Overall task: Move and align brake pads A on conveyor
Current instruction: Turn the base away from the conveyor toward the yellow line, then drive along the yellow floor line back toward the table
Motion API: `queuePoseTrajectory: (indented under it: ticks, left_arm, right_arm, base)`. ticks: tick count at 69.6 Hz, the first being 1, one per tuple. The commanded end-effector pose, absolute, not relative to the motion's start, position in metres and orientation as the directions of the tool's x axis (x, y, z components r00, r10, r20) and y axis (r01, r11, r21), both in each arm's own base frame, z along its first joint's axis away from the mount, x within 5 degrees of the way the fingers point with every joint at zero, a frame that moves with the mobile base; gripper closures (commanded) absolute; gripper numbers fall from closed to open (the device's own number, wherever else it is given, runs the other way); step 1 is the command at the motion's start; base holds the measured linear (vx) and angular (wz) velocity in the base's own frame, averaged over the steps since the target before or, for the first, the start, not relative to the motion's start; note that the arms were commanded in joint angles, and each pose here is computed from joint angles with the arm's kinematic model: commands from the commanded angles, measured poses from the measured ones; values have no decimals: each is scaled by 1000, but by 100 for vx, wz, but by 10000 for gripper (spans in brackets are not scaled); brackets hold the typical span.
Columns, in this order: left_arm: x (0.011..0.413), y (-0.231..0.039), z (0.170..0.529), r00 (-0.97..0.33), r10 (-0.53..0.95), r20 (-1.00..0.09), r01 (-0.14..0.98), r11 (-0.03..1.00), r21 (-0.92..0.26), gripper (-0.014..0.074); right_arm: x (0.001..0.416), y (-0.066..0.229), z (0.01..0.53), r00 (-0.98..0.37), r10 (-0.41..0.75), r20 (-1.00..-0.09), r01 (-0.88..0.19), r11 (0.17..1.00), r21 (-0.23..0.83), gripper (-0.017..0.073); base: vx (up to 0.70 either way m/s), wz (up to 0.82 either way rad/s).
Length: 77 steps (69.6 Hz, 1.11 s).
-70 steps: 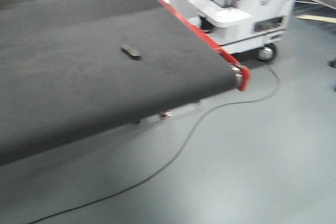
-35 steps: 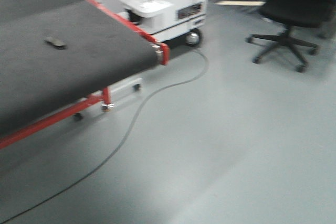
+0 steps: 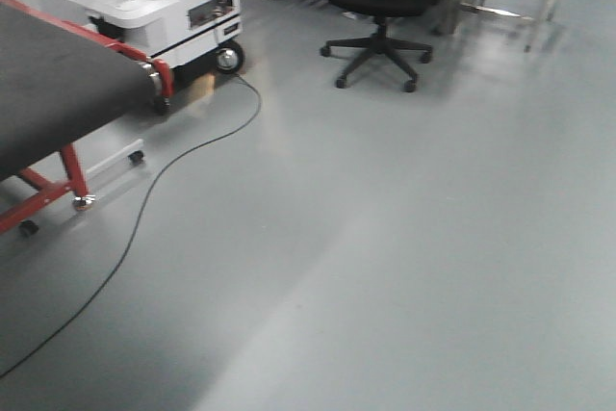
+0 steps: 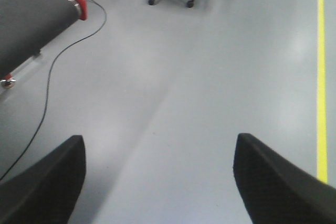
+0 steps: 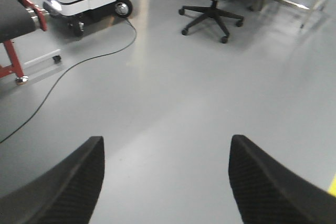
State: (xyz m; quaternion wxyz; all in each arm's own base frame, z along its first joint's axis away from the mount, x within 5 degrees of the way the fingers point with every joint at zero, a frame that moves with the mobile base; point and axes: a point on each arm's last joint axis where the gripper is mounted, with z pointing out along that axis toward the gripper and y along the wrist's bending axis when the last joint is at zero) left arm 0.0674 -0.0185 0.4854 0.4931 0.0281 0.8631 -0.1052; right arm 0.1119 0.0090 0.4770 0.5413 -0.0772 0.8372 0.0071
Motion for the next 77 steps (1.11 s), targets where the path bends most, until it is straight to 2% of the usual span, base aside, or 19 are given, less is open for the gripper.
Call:
queuePoseTrajectory:
  ticks: [1, 38, 77]
  left_arm:
    - [67, -20, 496, -438, -74, -896, 174, 971, -165, 50]
    - [67, -20, 496, -437, -74, -896, 174, 971, -165, 50]
    - [67, -20, 496, -437, -74, -896, 174, 971, -165, 50]
  right_arm:
    - [111, 9, 489, -319, -124, -940, -127, 988, -88, 82]
    - [110, 9, 489, -317, -124, -940, -127, 988, -88, 82]
    - [109, 9, 489, -314, -124, -941, -127, 988, -88, 82]
  base:
    - [-25, -38]
    - [-19, -29]
    - [-2, -16]
